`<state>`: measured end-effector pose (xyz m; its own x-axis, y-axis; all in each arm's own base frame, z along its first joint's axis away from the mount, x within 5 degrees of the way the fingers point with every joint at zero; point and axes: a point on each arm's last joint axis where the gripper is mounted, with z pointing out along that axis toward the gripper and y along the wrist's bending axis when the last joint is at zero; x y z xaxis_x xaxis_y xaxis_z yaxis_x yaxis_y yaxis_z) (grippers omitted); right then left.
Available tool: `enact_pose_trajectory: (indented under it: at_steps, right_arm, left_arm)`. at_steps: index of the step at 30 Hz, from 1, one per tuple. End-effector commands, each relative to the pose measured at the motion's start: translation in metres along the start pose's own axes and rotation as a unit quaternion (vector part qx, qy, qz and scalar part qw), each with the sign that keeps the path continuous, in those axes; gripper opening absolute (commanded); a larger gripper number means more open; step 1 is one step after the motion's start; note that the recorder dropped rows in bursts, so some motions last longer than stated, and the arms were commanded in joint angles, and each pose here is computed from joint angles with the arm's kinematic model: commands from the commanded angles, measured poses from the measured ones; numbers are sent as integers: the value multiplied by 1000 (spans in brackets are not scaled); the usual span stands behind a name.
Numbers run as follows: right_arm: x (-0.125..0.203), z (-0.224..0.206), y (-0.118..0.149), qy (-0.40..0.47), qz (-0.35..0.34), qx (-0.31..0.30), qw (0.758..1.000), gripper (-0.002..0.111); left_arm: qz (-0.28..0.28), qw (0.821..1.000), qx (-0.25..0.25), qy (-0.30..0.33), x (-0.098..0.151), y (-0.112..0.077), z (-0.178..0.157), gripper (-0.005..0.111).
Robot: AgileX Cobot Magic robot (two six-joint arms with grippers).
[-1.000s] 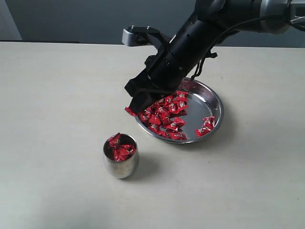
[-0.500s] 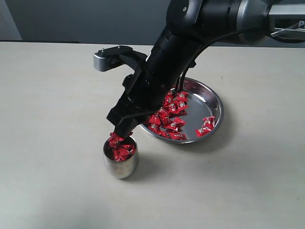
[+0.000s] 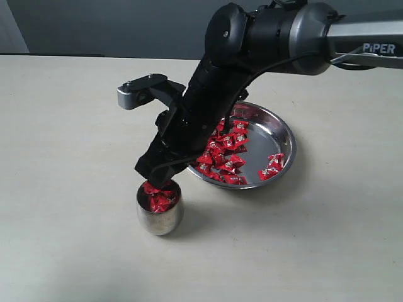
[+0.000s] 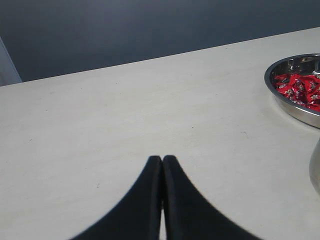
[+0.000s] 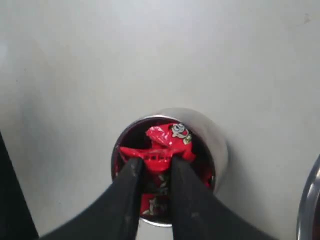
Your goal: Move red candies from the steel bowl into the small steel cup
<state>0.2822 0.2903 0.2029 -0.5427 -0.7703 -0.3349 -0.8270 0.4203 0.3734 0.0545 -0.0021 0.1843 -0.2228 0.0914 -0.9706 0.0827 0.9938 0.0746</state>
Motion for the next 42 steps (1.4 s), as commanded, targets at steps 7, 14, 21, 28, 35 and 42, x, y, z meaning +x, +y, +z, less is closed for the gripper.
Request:
enact_pose_trajectory:
  at_steps: [7,14,21,28,35,42]
  right_arm:
    - [4,10,-3,22,4,-4,1000,-1]
    - [7,14,-4,37,8,-12,999,19]
    - [6,13,-3,34,11,-18,999,31]
    - [2,0,5,11,8,-19,1000,31]
    - [1,-8,8,5,2,-14,1000,31]
    - [-7,-28,11,-54,-4,35,998,26]
  left_arm:
    - [-5,1000,4,-6,-1,0,0,0]
    - [-5,1000,4,-6,-1,0,0,0]
    - [-5,1000,4,-6,-1,0,0,0]
    - [-4,1000,4,-6,-1,0,0,0]
    - [-4,1000,4,-6,-1,0,0,0]
    - [-4,1000,4,-6,-1,0,0,0]
